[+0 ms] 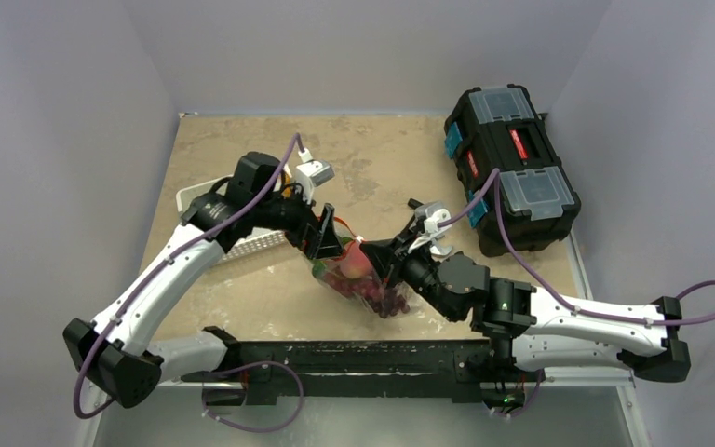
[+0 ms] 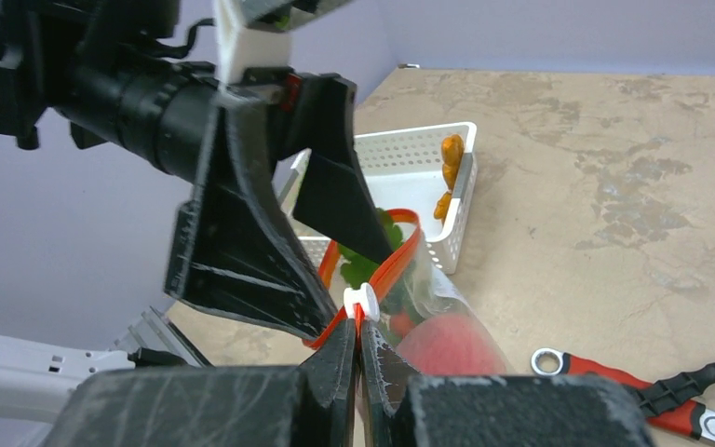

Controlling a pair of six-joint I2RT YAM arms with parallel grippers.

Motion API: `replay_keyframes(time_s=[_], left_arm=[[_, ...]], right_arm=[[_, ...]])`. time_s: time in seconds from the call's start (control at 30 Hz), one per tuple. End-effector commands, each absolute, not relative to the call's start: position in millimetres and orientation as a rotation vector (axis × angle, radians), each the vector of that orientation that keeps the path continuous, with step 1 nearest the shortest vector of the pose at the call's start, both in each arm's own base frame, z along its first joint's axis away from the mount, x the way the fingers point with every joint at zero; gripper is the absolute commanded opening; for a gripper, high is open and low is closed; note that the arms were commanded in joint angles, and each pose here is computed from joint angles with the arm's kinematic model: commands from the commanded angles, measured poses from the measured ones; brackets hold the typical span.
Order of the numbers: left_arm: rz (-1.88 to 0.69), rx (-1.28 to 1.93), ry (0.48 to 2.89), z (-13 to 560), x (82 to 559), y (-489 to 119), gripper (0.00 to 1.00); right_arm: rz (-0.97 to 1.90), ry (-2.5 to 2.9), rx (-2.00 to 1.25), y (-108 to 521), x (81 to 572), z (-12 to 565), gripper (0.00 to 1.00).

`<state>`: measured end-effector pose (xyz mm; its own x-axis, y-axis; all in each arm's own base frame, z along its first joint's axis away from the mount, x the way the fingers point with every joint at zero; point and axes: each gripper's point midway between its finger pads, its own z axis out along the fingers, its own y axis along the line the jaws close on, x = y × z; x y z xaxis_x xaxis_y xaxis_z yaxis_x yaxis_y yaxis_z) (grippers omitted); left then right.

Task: Place the food in the zip-top bag and seal the zipper
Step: Place the fake fruit in the zipper food storage bag, then pick up the fake vegetable from the bin.

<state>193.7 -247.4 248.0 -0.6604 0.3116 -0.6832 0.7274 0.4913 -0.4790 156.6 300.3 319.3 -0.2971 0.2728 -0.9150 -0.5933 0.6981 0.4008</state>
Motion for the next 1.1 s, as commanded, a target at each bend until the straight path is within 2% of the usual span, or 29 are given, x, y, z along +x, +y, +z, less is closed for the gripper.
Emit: replay_keyframes(time_s=[0.0, 0.3, 0.4, 0.57, 0.7, 0.83, 0.9, 0.93, 1.07], left_arm=[[-1.121, 0.832, 2.117, 276.0, 185.1, -238.2, 1.0], [-0.948, 0.574, 2.205, 278.7, 202.2, -175.1, 0.99], [-0.777, 0.33, 2.268, 273.8, 221.3, -134.8, 0.99], [-0.256, -0.319, 2.377, 230.0, 250.9, -31.9, 1.0], [-0.165, -0.666, 2.366, 194.0, 259.6, 12.1, 0.99], [-0.094, -0.871, 2.28, 174.6, 272.7, 42.5, 0.85], [-0.052, -0.88, 2.27, 170.3, 280.4, 50.4, 0.66], [-0.033, -0.888, 2.27, 167.0, 284.0, 53.9, 0.61], [0.088, -0.909, 2.369, 143.5, 289.0, 68.4, 0.54]], right_arm=[[0.955, 1.603, -0.195, 297.6, 154.7, 342.3, 0.0], [0.903, 1.607, -0.227, 295.5, 157.3, 329.0, 0.0], [0.891, 1.605, -0.237, 294.2, 157.6, 326.5, 0.0], [0.871, 1.593, -0.247, 291.8, 159.0, 324.0, 0.0], [0.858, 1.586, -0.252, 289.2, 159.7, 323.8, 0.0], [0.852, 1.579, -0.249, 284.1, 160.0, 323.5, 0.0], [0.847, 1.578, -0.246, 281.8, 160.4, 323.6, 0.0], [0.846, 1.577, -0.245, 281.1, 160.4, 323.5, 0.0], [0.844, 1.568, -0.233, 277.3, 161.0, 326.4, 0.0]])
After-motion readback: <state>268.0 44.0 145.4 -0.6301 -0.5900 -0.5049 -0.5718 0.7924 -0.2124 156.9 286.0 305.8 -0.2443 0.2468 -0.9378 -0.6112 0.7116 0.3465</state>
